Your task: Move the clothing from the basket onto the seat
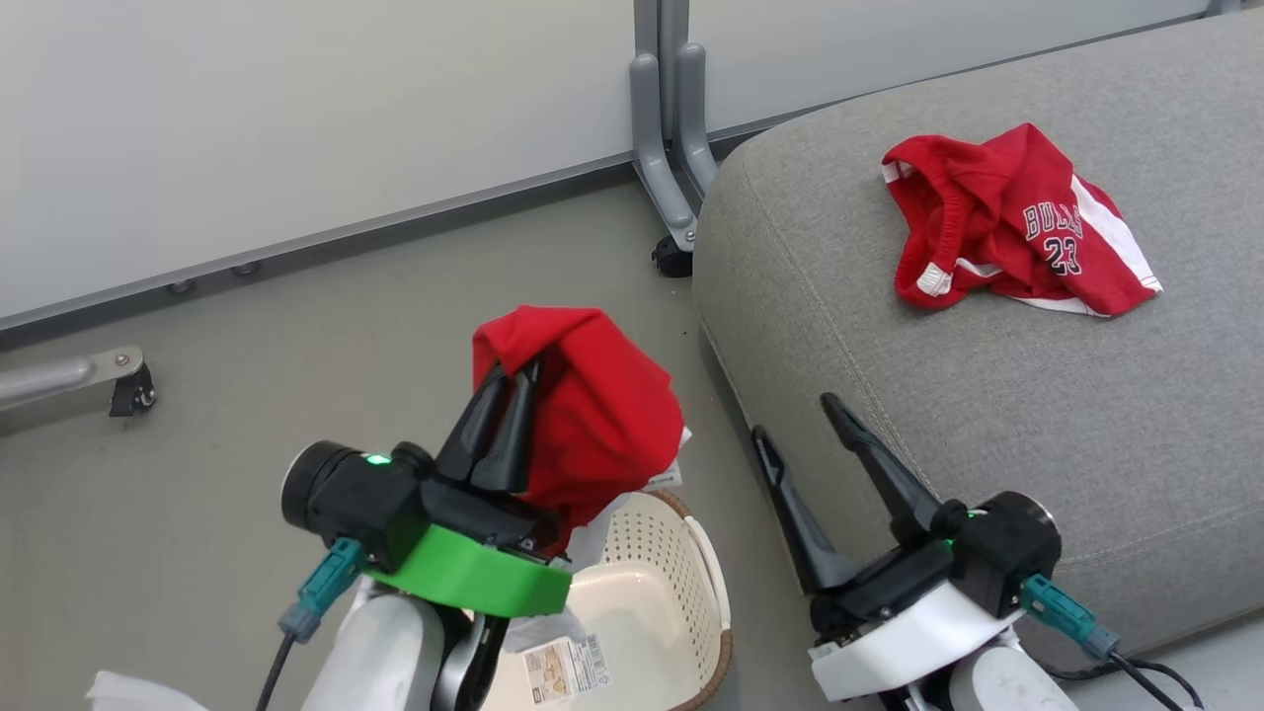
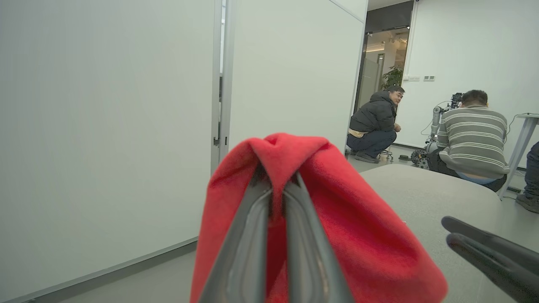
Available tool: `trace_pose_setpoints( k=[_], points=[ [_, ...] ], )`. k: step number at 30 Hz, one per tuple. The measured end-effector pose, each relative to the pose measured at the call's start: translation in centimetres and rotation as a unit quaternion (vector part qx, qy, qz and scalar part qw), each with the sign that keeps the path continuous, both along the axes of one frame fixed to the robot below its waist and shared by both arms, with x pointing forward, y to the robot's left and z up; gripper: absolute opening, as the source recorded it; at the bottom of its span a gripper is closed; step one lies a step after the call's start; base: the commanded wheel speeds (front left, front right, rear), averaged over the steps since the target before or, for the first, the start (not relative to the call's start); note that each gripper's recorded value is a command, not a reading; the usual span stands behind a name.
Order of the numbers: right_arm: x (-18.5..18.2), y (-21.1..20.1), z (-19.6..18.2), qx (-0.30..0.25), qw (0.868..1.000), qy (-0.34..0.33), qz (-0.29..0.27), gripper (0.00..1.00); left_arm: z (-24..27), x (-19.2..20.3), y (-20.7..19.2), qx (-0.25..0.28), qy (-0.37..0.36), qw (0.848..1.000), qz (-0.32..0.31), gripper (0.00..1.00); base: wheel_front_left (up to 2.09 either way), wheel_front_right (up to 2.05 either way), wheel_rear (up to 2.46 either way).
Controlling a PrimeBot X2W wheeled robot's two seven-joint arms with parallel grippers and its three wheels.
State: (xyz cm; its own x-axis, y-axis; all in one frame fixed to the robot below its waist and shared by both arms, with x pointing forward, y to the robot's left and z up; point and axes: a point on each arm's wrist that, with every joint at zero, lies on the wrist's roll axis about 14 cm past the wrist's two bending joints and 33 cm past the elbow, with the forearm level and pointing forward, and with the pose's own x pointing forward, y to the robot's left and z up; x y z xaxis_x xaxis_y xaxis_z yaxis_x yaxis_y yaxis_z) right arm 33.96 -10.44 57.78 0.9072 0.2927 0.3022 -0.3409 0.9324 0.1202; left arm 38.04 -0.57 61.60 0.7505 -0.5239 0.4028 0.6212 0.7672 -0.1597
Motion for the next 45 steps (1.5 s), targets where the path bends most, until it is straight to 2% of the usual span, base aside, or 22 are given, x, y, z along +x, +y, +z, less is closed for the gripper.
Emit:
trace_pose_setpoints(
  k=[6, 10, 16, 24, 30, 31, 32, 45],
  points=[
    [-0.4, 3.1, 1.1, 0.020, 0.998, -0.010, 0.057, 1.00, 0.6, -0.8, -3.2, 0.008, -0.012, 0.999, -0.051, 0.00, 0.00, 0.00, 0.00],
    [-0.6, 3.8, 1.0, 0.015, 0.997, -0.009, 0.069, 1.00, 1.0, -1.6, -5.0, 0.011, -0.020, 0.996, -0.083, 0.00, 0.00, 0.00, 0.00],
    [-0.4, 3.5, 0.3, 0.000, 0.998, -0.003, 0.061, 1.00, 1.6, -3.0, -7.0, 0.017, -0.033, 0.992, -0.123, 0.00, 0.00, 0.00, 0.00],
    [0.7, 1.2, -0.5, -0.033, 0.999, 0.001, 0.014, 1.00, 1.1, -4.4, -8.6, 0.023, -0.029, 0.987, -0.156, 0.00, 0.00, 0.00, 0.00],
    [0.9, 2.0, -1.1, -0.042, 0.999, 0.010, 0.030, 1.00, 1.0, -4.9, -9.2, 0.025, -0.027, 0.985, -0.169, 0.00, 0.00, 0.00, 0.00],
    [0.9, 2.3, -1.4, -0.043, 0.998, 0.014, 0.035, 0.43, 0.9, -4.9, -9.2, 0.026, -0.027, 0.985, -0.169, 0.00, 0.00, 0.00, 0.00],
    [0.9, 2.4, -1.7, -0.043, 0.998, 0.019, 0.039, 0.01, 1.0, -4.9, -9.2, 0.026, -0.027, 0.985, -0.170, 0.00, 0.00, 0.00, 0.00],
    [1.2, 2.7, -1.9, -0.047, 0.998, 0.021, 0.046, 0.00, 0.3, -4.3, -8.6, 0.031, -0.014, 0.987, -0.157, 0.00, 0.00, 0.00, 0.00]
  ],
)
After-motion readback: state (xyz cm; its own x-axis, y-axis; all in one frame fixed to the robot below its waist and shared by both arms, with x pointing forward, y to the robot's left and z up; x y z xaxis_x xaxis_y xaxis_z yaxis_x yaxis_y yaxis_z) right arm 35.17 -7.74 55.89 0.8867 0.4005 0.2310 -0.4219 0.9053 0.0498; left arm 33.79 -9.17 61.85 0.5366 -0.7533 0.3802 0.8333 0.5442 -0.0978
